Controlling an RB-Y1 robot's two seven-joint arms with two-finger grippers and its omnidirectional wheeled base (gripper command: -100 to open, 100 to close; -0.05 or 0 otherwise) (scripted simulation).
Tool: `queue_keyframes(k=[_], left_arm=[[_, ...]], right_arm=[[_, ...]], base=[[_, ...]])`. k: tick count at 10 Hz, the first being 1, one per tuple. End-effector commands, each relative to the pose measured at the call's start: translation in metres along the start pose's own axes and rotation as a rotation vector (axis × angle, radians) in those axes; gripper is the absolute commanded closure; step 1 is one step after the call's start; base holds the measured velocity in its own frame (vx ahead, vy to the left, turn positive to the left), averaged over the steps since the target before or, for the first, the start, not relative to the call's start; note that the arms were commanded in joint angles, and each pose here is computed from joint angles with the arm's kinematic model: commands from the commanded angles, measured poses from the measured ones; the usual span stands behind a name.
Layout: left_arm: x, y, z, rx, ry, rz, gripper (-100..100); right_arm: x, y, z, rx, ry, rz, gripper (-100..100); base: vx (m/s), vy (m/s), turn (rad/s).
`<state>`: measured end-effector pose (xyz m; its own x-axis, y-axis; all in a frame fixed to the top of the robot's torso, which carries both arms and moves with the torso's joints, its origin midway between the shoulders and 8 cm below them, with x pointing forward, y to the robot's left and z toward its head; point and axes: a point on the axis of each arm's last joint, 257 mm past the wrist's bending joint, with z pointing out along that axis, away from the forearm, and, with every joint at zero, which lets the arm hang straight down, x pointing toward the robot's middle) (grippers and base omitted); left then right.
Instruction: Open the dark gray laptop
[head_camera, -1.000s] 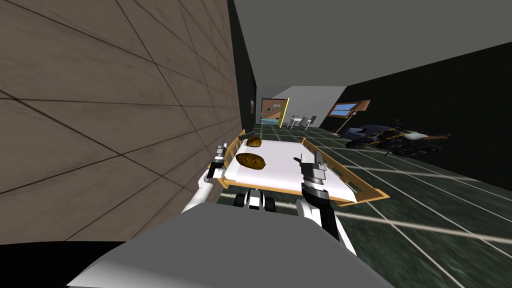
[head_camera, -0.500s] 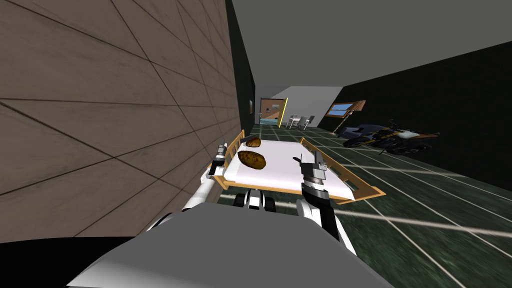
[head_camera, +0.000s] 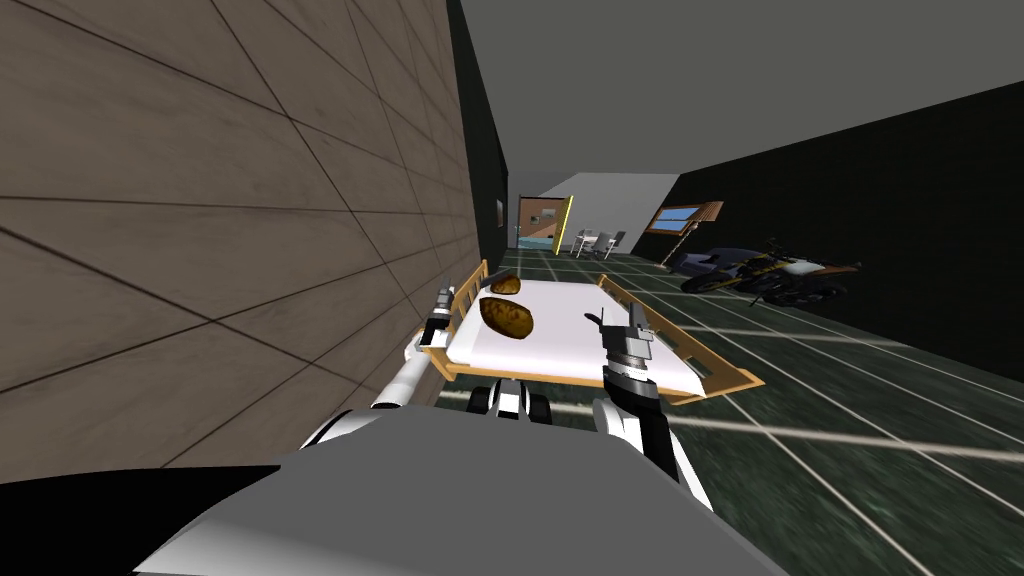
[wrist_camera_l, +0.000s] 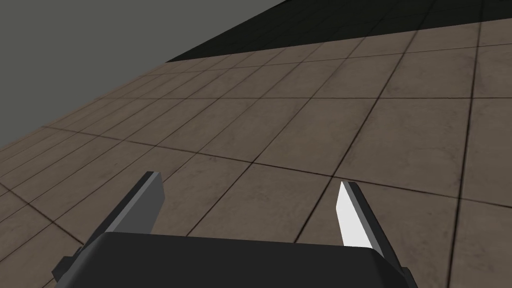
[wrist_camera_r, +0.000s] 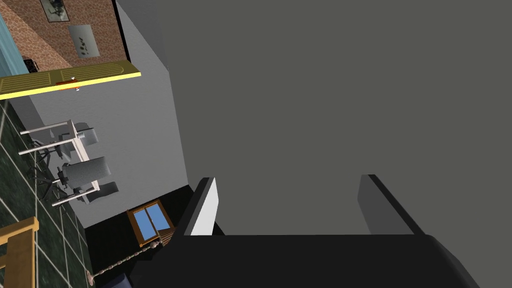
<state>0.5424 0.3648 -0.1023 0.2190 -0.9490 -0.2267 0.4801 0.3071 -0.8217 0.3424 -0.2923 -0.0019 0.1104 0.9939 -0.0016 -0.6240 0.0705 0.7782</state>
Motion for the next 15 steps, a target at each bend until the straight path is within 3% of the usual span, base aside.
queue_keyframes(k=[1, 2, 3, 4, 7, 15], left_arm=[[-0.007, 0.009, 0.014, -0.009, -0.008, 0.017, -100], [-0.008, 0.018, 0.010, -0.029, -0.007, 0.019, -100], [-0.011, 0.019, 0.018, -0.027, -0.012, 0.026, -100], [-0.011, 0.028, 0.014, -0.047, -0.011, 0.027, -100], [-0.018, 0.040, 0.022, -0.069, -0.019, 0.043, -100], [-0.037, 0.062, 0.039, -0.112, -0.043, 0.077, -100]], right_arm=[[0.000, 0.000, 0.000, 0.000, 0.000, 0.000, 0], [0.000, 0.000, 0.000, 0.000, 0.000, 0.000, 0], [0.000, 0.000, 0.000, 0.000, 0.000, 0.000, 0], [0.000, 0.000, 0.000, 0.000, 0.000, 0.000, 0], [0.000, 0.000, 0.000, 0.000, 0.000, 0.000, 0], [0.000, 0.000, 0.000, 0.000, 0.000, 0.000, 0]], base=[[0.012, 0.025, -0.083], [0.011, 0.022, -0.021], [0.009, 0.021, -0.021], [0.008, 0.016, -0.028], [0.005, 0.013, -0.034], [0.008, 0.017, -0.033]])
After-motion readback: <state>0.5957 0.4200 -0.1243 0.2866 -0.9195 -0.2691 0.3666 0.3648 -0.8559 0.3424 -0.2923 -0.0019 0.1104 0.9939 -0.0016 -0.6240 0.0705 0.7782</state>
